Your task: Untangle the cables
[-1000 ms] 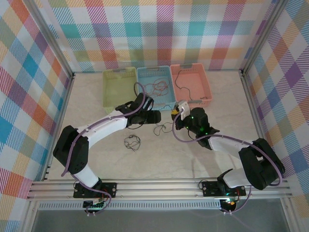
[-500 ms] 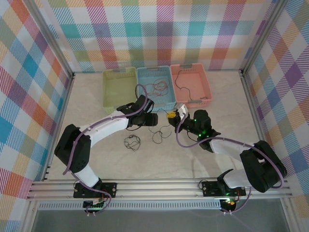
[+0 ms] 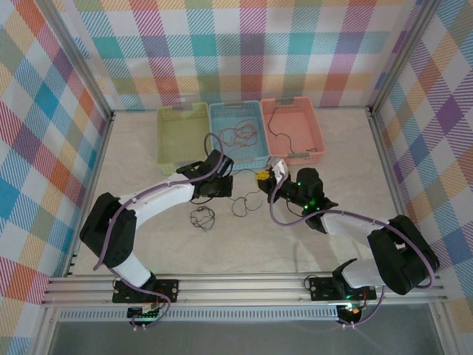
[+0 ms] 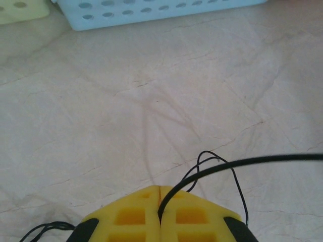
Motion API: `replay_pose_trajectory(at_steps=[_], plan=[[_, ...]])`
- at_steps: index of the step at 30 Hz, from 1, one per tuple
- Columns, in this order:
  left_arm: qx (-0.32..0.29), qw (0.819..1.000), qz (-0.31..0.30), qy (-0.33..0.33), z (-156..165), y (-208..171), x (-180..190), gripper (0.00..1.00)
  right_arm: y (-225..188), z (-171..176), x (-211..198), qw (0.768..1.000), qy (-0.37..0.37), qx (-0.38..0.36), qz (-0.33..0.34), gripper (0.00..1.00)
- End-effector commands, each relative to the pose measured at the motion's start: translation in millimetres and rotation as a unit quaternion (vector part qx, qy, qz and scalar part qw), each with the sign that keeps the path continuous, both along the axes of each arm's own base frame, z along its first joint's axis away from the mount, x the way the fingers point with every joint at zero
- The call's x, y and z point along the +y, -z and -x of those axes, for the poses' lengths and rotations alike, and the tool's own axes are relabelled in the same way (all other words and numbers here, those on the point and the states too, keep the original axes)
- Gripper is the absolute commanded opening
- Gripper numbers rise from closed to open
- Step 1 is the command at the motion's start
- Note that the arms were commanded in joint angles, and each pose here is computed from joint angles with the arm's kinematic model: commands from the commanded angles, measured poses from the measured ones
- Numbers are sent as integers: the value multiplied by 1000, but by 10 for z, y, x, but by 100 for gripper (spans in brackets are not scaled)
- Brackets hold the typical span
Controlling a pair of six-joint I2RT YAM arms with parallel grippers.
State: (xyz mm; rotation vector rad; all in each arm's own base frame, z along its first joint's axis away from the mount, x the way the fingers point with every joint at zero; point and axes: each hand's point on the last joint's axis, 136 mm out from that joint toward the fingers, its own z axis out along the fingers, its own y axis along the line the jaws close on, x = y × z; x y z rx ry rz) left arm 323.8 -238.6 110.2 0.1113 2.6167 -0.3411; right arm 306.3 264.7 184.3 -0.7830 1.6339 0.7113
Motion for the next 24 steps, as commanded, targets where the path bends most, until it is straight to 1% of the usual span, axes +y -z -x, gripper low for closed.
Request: replay_pose_trajectory(at_steps=[1, 2, 3, 5, 6, 7, 11, 15, 18, 20, 24], plan=[[-25, 999, 14, -15, 17, -232, 90, 0, -90, -25, -19, 1000, 8, -14, -3, 11], [-29, 999, 16, -19, 22, -278, 105, 0, -94, -32, -22, 1000, 10, -14, -3, 14], [-34, 999, 18, -22, 30, -326, 124, 0, -92, -39, -27, 1000, 13, -13, -4, 19], [-44, 998, 19, -34, 43, -429, 184, 0, -90, -64, -52, 1000, 24, -12, -4, 36], [-51, 998, 21, -41, 48, -493, 217, 0, -94, -87, -74, 999, 33, -12, -4, 43], [-58, 997, 19, -49, 50, -548, 256, 0, -87, -104, -97, 999, 42, -12, -4, 46], [-89, 992, 10, -87, 21, -797, 448, 0, -93, -148, -166, 998, 67, -15, -3, 47], [-102, 988, 13, -116, -66, -1023, 563, 0, -71, -210, -225, 996, 91, -10, 4, 48], [-116, 984, 13, -136, -147, -1162, 646, 0, -45, -231, -233, 995, 96, -6, 10, 48], [-119, 982, 18, -149, -184, -1206, 694, 0, -24, -242, -222, 995, 95, 1, 14, 48], [-104, 984, 43, -140, -202, -1162, 617, 0, -32, -186, -131, 998, 64, 2, 8, 48]])
